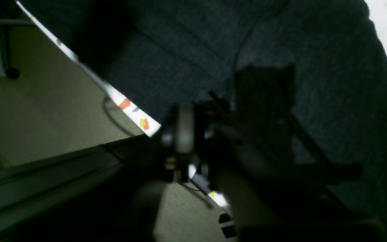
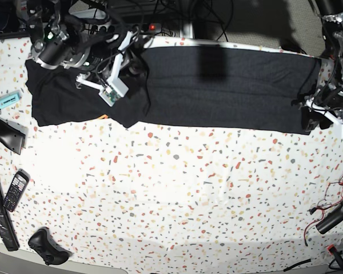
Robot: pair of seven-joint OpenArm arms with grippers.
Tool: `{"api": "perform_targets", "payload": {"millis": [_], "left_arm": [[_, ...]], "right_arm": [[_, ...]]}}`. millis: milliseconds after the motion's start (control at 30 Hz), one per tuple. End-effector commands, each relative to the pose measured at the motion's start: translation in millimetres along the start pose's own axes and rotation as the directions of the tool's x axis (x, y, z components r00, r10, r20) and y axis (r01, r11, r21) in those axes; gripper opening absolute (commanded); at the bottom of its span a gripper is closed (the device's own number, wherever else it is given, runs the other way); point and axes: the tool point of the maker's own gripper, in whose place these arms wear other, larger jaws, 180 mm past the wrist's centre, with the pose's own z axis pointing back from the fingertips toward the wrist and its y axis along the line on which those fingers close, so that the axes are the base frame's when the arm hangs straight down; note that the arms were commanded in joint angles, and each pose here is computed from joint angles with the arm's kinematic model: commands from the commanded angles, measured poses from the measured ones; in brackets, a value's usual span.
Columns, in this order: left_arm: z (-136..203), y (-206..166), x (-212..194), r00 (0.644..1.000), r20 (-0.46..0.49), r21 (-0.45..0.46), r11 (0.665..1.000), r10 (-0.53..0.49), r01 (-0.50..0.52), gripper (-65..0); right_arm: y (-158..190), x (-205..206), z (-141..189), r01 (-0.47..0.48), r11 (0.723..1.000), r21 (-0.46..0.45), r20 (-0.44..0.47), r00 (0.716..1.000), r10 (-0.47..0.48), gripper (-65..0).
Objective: Fold the T-shirt properly
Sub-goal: 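Lift the side edge with the right gripper and fold it toward the shirt's middle, then move the left gripper down and grasp the opposite side edge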
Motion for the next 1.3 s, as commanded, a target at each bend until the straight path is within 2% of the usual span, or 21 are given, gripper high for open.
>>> {"api": "perform_targets", "payload": {"millis": [0, 67, 100, 233, 300, 500, 633, 800, 1000, 1267], "left_arm": [[1.8, 2.3, 20.0, 0.998, 0.057, -0.002, 1.0, -0.015, 0.015, -35.4], [1.8, 2.3, 20.0, 0.998, 0.057, -0.002, 1.0, -0.015, 0.015, -35.4], [1.8, 2.3, 19.7, 0.998, 0.056, -0.002, 1.0, -0.015, 0.015, -35.4], [1.8, 2.5, 18.4, 0.999, 0.048, -0.001, 1.0, -0.016, 0.016, -35.4], [1.9, 3.4, 15.2, 0.999, 0.028, 0.0, 1.0, -0.018, 0.018, -35.4], [10.8, 21.3, 10.7, 0.998, -0.024, 0.02, 0.998, -0.052, 0.052, -35.4], [24.4, 29.9, 4.8, 0.998, -0.056, -0.016, 1.0, -0.007, 0.007, -35.4], [36.0, 33.7, -16.3, 0.99, -0.139, -0.044, 0.999, -0.033, 0.027, -35.4], [39.8, 12.4, -16.1, 0.989, -0.134, -0.153, 0.985, 0.058, -0.078, -35.4], [34.7, 17.1, -42.9, 0.963, -0.187, -0.174, 0.959, 0.192, -0.225, -35.4]], "right_arm": [[0.3, 9.8, 3.9, -0.013, 1.0, 0.0, 0.036, 0.999, 0.013, -47.6], [0.4, 11.2, 4.0, -0.013, 1.0, 0.0, 0.043, 0.999, 0.013, -40.3], [1.8, 11.9, 4.0, -0.009, 1.0, 0.009, 0.048, 0.999, 0.008, -39.3], [13.8, 22.0, 5.3, 0.021, 0.997, 0.079, 0.101, 0.994, -0.029, -39.3], [12.9, 28.4, 6.1, 0.02, 0.997, 0.078, 0.13, 0.991, -0.03, -39.3], [-9.7, 39.1, 12.8, 0.013, 1.0, 0.01, 0.158, 0.987, -0.014, -39.4], [-32.8, 39.4, 23.6, 0.039, 0.997, -0.061, 0.17, 0.985, -0.028, -39.4], [-58.5, 37.4, 38.3, 0.074, 0.987, -0.142, 0.183, 0.982, -0.047, -39.4], [-77.5, 30.4, 50.5, 0.102, 0.973, -0.206, 0.169, 0.983, -0.067, -39.4], [-79.8, 26.3, 51.8, 0.106, 0.971, -0.214, 0.15, 0.986, -0.075, -39.4]]}}
